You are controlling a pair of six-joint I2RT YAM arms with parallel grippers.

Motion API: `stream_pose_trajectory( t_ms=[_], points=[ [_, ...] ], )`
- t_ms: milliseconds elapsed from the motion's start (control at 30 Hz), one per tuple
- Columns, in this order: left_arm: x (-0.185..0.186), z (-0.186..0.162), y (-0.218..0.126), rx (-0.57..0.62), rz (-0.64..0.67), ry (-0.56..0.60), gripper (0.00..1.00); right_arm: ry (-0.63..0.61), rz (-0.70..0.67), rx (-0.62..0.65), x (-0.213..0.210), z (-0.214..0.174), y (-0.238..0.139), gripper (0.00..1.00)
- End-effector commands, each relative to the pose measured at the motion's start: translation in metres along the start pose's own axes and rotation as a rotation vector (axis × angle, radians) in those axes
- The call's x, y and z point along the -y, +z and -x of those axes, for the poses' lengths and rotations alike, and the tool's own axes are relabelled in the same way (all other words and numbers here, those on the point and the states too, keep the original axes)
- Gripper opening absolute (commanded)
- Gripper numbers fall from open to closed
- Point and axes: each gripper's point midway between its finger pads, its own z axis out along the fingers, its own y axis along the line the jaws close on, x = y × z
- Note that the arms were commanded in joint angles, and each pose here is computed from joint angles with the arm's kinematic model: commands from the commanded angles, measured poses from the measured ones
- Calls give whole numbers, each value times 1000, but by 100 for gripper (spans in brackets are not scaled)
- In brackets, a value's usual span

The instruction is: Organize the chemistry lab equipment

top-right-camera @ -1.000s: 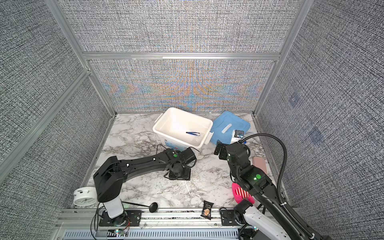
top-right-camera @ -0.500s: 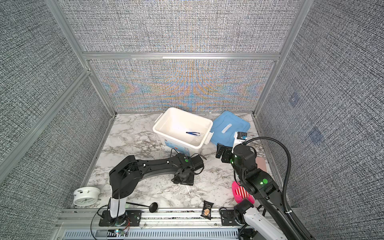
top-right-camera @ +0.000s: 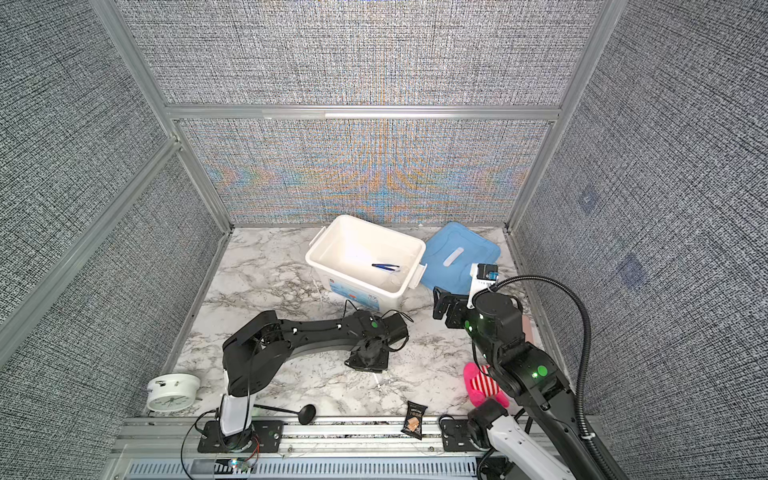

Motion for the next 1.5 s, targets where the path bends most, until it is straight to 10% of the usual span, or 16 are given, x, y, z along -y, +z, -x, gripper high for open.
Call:
stream_pose_trajectory(
  t_ms=[0,800,1167,1467],
  points=[
    [-24,-6,9,-18,88,-17,24,10,14,-26,-2,-7,1,99],
    [-43,-17,-16,-25,-1,6,7,72,72,-111,-12,-32,17,99],
    [-29,-15,-48,50,-166,31,7,144,294,-673,-44,-174,13,79],
    [-2,-21,-66,64,-378,78,7,456,411,-797,-82,-216,23,74]
  ],
)
